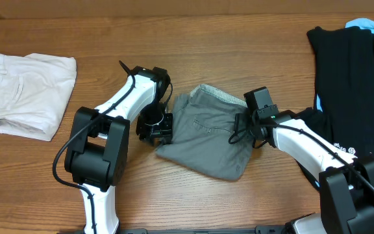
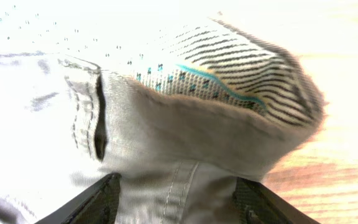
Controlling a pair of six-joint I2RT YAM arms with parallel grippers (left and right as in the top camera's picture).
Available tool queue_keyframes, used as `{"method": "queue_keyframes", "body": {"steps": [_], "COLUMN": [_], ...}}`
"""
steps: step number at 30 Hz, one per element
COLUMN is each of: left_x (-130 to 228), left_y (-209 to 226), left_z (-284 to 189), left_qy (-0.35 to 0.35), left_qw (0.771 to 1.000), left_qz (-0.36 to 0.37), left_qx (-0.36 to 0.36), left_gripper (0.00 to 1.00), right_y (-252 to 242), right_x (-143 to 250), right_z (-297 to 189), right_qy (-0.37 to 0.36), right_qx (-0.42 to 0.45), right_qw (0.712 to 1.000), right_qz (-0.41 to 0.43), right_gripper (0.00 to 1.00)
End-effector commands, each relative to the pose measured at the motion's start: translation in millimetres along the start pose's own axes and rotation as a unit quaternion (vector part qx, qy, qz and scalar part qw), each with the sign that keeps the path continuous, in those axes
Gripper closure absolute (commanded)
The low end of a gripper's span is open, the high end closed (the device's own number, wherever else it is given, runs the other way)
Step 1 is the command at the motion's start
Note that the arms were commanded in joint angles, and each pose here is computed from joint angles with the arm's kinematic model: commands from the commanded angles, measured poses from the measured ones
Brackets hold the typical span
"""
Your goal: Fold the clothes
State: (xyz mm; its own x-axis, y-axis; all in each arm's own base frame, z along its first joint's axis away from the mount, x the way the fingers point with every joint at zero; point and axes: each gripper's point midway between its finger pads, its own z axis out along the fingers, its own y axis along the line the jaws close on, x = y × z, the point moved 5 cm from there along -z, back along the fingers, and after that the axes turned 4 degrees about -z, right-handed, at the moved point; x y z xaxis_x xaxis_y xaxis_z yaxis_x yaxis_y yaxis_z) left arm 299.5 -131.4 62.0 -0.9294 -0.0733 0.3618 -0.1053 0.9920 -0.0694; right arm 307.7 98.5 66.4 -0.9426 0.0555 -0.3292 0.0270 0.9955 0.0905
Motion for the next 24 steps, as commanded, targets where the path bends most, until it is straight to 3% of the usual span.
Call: {"method": "queue_keyframes", "body": {"steps": [1,5,7,8,11,15,19,24], "left_x": [2,-7,-15,-18,-30,-41,-57,-76], "left_y": [4,-1,-9,-15,-42,-47,-63,-65], "left_z": [-3,-45,-72,-83,-110,-94,-64,-30], "left_qy": [-0.008,-0.089,-0.158,-0.186,-0.253,-0.238,-0.202,-0.179], "left_qw": [1.000,0.996,0.986,0.979,0.950,0.951,0.944,0.948], "left_qz": [-0.011,-0.003,0.010,0.019,0.101,0.110,0.164,0.158], "left_qx": [-0.016,0.022,0.056,0.075,0.155,0.162,0.205,0.209], "left_gripper": [0.42,0.28,0.03,0.00,0.00,0.00,0.00,0.00], "right_y": [-4,-5,-6,-6,-6,-3,-2,-3], "right_x": [-14,-11,-9,-9,-9,-7,-7,-5], "right_z": [-6,-7,-7,-7,-7,-6,-6,-6], "right_qy": [-0.020,-0.008,-0.005,-0.005,-0.004,0.002,0.003,0.008], "right_qx": [0.025,0.029,0.030,0.030,0.030,0.018,0.015,0.016], "right_qw": [0.999,0.999,0.999,0.999,0.999,1.000,1.000,1.000], "right_qz": [-0.011,-0.011,-0.012,-0.012,-0.012,-0.012,-0.012,-0.012], "right_gripper": [0.33,0.24,0.23,0.22,0.22,0.22,0.21,0.21]}}
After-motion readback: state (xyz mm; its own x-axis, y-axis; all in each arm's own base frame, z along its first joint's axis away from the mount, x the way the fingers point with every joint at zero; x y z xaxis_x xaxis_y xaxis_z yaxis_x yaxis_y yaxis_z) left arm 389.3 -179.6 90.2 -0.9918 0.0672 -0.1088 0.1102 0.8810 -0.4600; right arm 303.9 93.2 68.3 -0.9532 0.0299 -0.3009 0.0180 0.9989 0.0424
